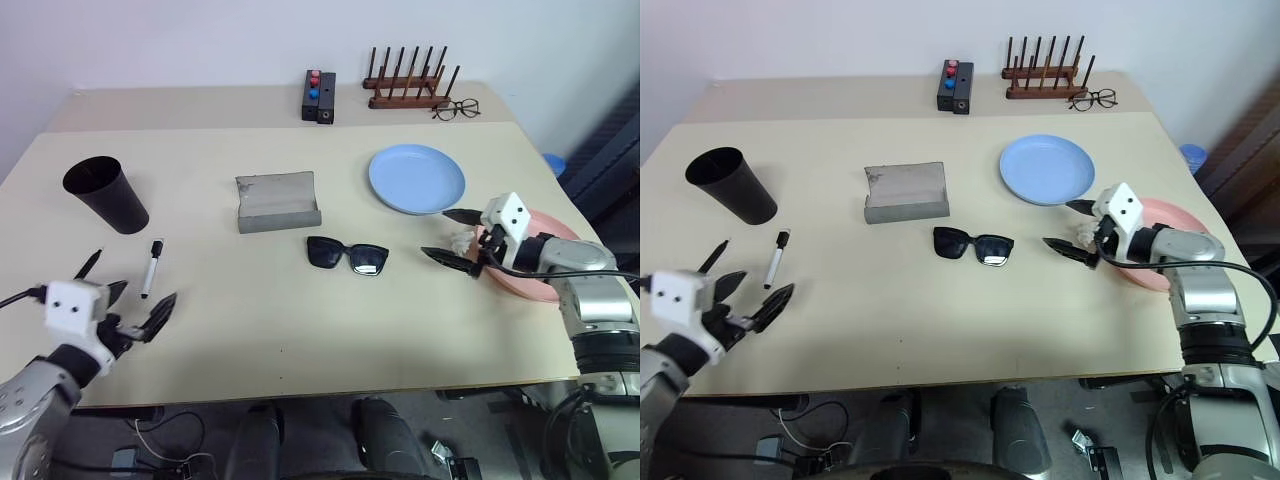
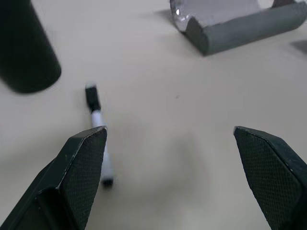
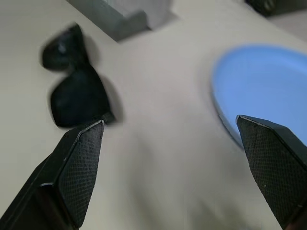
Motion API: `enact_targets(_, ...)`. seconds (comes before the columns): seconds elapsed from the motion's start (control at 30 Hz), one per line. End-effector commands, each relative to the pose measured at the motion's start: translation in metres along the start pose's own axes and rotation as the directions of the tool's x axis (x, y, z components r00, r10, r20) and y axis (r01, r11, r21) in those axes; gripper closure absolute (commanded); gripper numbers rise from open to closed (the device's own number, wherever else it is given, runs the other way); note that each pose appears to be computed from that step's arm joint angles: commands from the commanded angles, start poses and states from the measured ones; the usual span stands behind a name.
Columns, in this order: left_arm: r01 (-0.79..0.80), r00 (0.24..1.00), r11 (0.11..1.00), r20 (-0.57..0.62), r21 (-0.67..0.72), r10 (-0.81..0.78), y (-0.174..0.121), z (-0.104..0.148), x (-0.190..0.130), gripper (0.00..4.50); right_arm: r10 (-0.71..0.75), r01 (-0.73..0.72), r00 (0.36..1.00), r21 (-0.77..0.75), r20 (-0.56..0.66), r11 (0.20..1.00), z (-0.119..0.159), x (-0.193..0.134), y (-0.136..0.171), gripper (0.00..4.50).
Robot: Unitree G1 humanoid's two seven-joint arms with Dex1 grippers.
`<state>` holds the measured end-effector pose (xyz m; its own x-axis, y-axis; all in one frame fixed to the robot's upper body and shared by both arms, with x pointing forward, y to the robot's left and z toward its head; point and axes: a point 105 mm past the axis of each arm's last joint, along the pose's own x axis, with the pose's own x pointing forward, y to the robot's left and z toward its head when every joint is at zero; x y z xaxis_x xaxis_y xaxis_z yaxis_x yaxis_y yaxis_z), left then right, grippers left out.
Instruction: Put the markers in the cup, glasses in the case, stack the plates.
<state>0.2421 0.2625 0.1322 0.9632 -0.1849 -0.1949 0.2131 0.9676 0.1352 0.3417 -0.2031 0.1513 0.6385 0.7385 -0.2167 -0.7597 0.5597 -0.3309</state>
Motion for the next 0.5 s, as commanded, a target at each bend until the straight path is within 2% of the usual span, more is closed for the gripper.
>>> enact_targets(0.03, -0.106, 0.994, 0.993, -0.034, 0.045, 0.108, 0.007, 0.01, 0.021, 0.17, 0.065, -0.063, 0.994, -0.024, 0.084, 0.998, 0.025, 0.013, 0.025, 0.0)
enact_targets(0.17, -0.262, 0.962, 0.963, -0.099, -0.068, 0.255, 0.024, 0.019, 0.043, 0.17, 0.143, -0.142, 0.978, -0.021, 0.149, 0.99, 0.047, 0.027, 0.062, 0.0)
enact_targets(0.27, -0.303, 0.931, 0.952, -0.228, -0.05, 0.284, 0.027, 0.011, 0.054, 0.17, 0.176, -0.177, 0.97, -0.01, 0.165, 0.984, 0.056, 0.032, 0.081, 0.0)
enact_targets(0.37, -0.328, 0.908, 0.945, -0.285, -0.021, 0.309, 0.022, 0.016, 0.071, 0.17, 0.248, -0.249, 0.951, -0.016, 0.185, 0.968, 0.066, 0.037, 0.103, 0.0)
enact_targets(0.5, -0.375, 0.872, 0.927, -0.344, -0.011, 0.349, 0.027, 0.016, 0.08, 0.17, 0.282, -0.286, 0.939, -0.006, 0.197, 0.958, 0.07, 0.044, 0.117, 0.0)
